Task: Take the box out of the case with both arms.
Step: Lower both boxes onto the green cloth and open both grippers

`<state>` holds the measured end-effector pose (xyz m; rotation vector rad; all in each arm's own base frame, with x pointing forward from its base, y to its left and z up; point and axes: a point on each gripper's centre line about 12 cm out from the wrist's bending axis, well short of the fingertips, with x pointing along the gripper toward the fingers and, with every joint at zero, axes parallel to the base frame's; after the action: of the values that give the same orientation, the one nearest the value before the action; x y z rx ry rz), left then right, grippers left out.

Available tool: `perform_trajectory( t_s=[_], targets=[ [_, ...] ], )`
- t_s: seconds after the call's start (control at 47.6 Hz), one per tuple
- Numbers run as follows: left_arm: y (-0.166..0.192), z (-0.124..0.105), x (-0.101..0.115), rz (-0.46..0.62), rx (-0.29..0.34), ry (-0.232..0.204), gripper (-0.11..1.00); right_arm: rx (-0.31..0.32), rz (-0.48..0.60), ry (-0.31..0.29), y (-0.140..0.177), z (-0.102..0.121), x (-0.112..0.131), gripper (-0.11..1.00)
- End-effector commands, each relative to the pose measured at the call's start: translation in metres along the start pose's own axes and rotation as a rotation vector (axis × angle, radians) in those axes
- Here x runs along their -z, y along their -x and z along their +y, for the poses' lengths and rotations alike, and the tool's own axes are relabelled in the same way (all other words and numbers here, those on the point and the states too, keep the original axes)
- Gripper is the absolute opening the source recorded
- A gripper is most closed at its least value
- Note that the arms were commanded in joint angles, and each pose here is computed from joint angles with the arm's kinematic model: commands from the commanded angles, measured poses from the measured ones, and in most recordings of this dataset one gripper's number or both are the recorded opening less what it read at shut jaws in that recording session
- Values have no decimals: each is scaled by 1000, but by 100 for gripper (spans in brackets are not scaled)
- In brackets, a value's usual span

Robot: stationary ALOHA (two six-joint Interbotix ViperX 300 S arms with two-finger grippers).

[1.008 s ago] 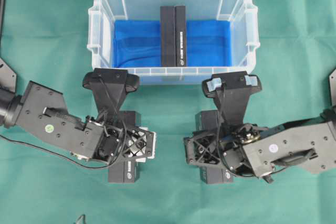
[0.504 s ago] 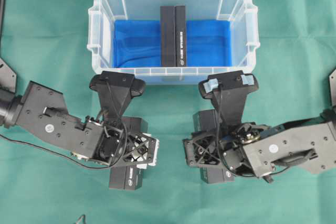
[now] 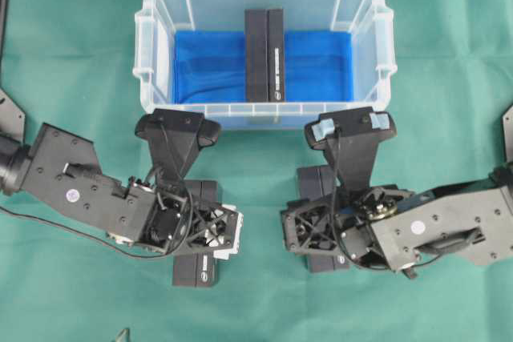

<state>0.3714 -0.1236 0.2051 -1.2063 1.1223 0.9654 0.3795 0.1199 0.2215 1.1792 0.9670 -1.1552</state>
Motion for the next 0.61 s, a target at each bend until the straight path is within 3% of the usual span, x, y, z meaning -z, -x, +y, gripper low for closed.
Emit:
perform_trajectory(
  t_s=[0.0, 0.315, 0.588],
  targets=[
    [18, -4, 1, 12, 48, 9, 90, -33, 11, -7, 13, 3, -1, 94],
    [50, -12, 0, 11, 93, 7, 90, -88, 38, -17, 36, 11, -3, 93],
    [102, -7, -13, -16, 70, 12, 90, -91, 25, -24, 74, 3, -21, 93]
  ],
)
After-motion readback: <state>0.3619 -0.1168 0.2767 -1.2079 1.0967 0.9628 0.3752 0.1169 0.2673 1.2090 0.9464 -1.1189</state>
